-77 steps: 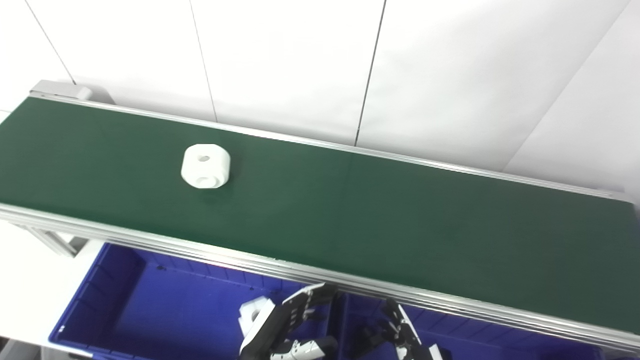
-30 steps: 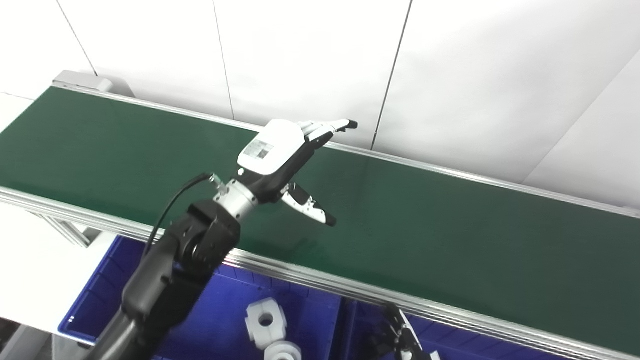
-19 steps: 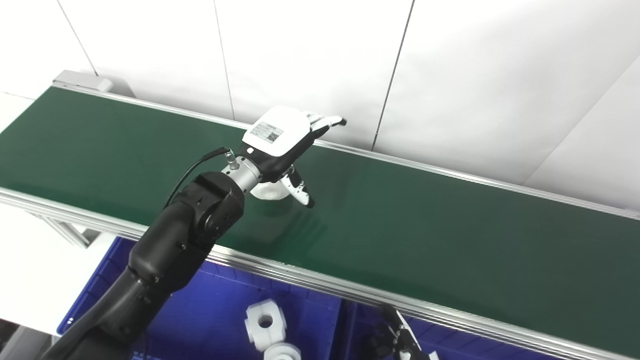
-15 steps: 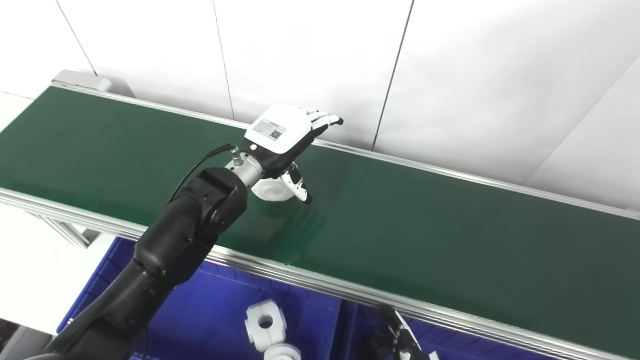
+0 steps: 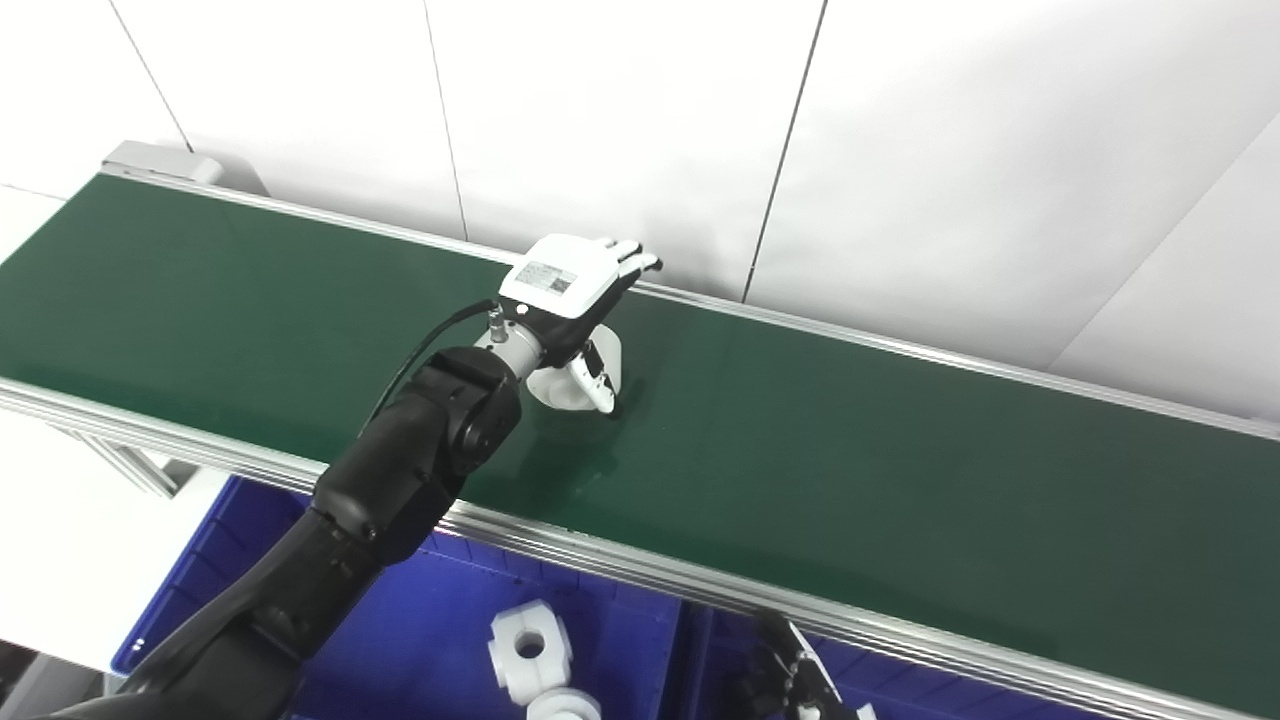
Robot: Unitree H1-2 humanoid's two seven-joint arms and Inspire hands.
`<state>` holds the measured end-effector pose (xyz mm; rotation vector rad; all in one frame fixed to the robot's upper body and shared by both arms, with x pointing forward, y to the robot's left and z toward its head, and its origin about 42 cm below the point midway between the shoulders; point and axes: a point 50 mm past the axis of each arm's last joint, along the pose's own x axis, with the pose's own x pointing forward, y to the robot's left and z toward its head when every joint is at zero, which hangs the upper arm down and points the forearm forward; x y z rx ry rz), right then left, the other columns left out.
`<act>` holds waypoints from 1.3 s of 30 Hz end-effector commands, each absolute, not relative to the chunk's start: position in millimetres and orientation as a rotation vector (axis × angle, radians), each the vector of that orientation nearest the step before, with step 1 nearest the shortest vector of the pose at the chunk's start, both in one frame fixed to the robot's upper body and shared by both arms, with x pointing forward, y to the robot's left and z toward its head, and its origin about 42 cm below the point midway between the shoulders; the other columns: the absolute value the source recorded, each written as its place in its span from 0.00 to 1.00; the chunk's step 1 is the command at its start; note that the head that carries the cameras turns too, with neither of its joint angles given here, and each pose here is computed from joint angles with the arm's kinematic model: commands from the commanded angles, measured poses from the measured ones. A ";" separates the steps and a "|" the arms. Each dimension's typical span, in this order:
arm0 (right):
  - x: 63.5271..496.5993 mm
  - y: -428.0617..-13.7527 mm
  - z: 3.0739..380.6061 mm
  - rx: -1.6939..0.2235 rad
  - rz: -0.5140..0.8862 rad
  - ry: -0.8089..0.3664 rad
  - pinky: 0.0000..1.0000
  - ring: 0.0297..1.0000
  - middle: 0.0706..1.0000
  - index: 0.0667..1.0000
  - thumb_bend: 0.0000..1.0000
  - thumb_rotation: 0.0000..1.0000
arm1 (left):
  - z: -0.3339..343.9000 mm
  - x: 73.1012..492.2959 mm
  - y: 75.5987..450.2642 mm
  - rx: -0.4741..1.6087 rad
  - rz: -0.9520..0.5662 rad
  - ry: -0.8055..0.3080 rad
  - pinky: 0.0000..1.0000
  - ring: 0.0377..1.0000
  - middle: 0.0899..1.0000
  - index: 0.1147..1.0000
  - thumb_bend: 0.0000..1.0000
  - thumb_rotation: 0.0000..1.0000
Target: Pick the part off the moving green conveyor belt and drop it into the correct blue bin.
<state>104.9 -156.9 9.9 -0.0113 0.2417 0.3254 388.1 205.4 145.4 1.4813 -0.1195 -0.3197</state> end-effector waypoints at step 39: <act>104.6 -148.9 27.0 0.001 0.333 0.201 0.89 0.90 0.90 0.97 0.77 1.00 | 152.9 416.4 156.6 1.591 -0.257 -0.168 0.16 0.19 0.42 0.42 0.53 0.00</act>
